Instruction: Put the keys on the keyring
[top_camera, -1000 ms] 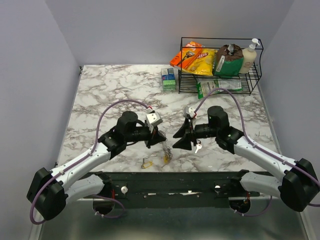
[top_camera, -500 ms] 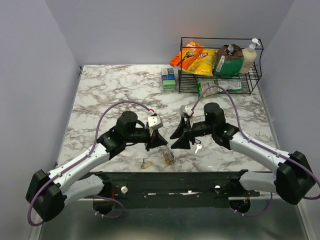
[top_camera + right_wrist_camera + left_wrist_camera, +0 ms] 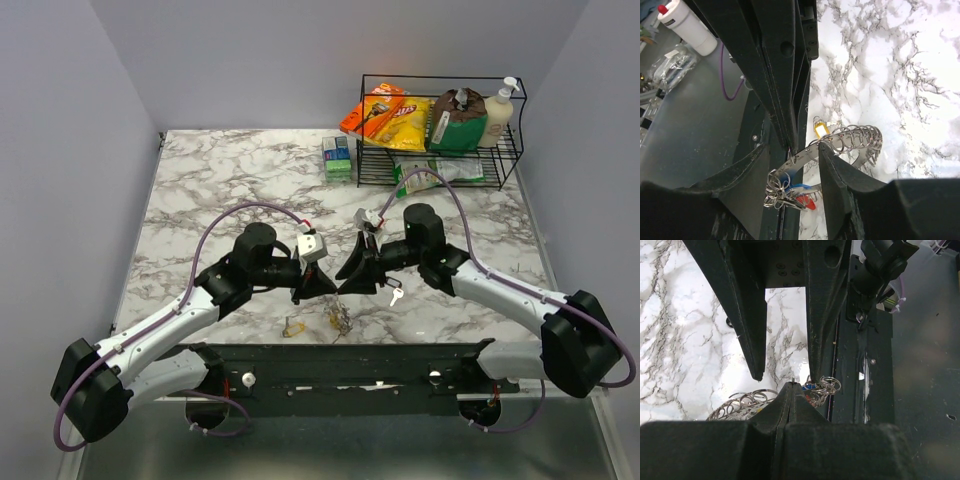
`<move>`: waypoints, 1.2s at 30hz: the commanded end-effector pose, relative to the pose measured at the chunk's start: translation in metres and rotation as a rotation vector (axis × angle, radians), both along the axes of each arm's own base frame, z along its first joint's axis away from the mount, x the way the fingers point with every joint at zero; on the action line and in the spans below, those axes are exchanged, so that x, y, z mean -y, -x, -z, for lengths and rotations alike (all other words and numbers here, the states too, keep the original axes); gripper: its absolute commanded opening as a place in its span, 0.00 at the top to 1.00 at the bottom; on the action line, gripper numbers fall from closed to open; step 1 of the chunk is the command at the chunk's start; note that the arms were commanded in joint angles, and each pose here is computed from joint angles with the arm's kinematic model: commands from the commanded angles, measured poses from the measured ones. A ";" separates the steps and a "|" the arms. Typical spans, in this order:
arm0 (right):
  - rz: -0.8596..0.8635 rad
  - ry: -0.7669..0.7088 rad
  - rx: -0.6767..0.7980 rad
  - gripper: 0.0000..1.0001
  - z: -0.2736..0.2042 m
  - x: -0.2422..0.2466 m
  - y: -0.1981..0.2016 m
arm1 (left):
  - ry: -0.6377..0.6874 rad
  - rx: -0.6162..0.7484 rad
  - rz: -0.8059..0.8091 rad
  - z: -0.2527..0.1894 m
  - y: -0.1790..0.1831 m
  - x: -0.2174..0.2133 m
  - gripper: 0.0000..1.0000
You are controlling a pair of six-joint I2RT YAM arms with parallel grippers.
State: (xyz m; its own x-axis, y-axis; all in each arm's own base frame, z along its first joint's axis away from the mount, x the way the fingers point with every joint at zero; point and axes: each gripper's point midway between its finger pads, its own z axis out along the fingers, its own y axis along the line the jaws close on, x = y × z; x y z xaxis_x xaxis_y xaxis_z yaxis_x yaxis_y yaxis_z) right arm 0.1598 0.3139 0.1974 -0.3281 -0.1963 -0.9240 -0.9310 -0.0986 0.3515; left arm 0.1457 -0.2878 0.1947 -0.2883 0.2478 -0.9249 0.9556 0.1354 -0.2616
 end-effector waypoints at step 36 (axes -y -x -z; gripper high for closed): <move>0.018 0.039 -0.049 1.00 0.014 -0.002 -0.002 | 0.119 0.084 -0.016 -0.048 -0.007 0.011 0.98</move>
State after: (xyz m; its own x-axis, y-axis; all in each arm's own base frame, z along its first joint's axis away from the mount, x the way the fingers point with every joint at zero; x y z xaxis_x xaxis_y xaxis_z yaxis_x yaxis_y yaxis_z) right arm 0.1512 0.3135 0.1784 -0.3939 -0.2435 -0.8863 -0.8946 -0.1199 0.4305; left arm 0.1483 -0.2902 0.1999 -0.2954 0.2299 -0.9273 0.9523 0.1492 -0.2663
